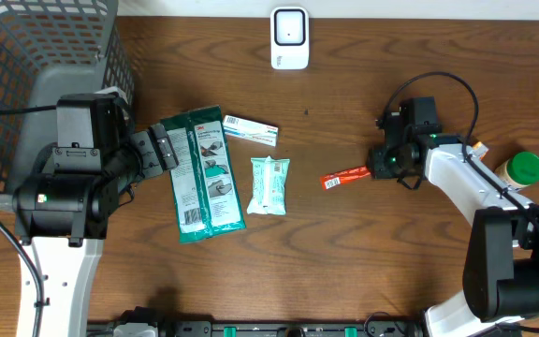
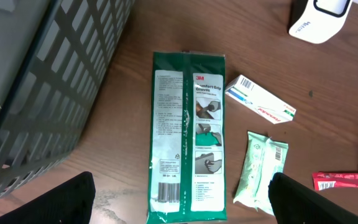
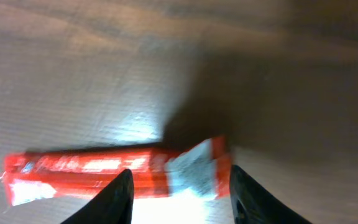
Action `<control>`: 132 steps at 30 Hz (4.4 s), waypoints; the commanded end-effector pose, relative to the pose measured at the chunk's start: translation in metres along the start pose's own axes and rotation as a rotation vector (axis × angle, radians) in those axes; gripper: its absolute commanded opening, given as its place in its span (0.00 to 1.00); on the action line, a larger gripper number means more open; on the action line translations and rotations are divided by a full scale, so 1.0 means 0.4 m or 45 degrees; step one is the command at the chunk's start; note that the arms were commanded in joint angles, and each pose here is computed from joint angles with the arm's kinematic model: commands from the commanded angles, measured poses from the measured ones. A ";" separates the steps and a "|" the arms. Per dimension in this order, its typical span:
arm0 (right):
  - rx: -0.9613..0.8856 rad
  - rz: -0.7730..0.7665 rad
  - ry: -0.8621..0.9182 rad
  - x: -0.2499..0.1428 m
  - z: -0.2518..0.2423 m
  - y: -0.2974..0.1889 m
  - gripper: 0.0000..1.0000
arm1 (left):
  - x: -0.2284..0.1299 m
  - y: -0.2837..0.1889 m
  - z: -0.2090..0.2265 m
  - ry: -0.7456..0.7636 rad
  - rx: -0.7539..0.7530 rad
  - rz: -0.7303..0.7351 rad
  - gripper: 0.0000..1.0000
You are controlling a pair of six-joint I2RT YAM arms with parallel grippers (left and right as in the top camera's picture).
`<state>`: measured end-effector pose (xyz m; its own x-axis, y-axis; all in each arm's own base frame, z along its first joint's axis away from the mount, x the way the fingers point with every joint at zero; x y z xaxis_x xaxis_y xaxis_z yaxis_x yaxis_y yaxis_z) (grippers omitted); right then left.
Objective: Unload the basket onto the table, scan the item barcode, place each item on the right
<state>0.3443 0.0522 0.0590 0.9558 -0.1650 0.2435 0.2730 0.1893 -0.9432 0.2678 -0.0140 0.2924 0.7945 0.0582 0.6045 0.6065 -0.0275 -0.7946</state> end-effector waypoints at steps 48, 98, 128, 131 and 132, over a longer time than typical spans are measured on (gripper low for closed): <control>0.293 -0.087 -0.570 -0.083 0.046 0.045 0.47 | 0.005 -0.005 0.003 0.025 0.011 -0.009 0.90; 0.430 0.118 -0.460 -0.175 0.079 0.013 0.37 | 0.005 -0.005 0.003 0.025 0.011 -0.009 0.90; -0.027 0.291 -0.697 -0.287 0.045 0.077 0.39 | 0.005 -0.005 0.003 0.025 0.011 -0.009 0.90; -0.040 0.289 -0.699 -0.286 0.042 0.077 0.21 | 0.005 -0.005 0.003 0.025 0.012 -0.009 0.90; -0.043 0.287 -0.699 -0.285 0.041 0.077 0.16 | 0.005 -0.005 0.003 0.024 0.012 -0.009 0.90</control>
<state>0.2675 0.1094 0.0332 0.8889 0.3900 0.2404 0.1513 0.2454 -0.9575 0.2678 -0.0140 0.2924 0.7945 0.0578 0.6045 0.6065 -0.0275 -0.7946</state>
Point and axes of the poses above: each gripper's point midway between its finger pads, its own y axis out along the fingers, its own z axis along the line the jaws close on, x = y × z, the point moved 4 cm from there along -y, back along the fingers, and after that the axes turned 14 degrees about y, right-handed, at the moved point
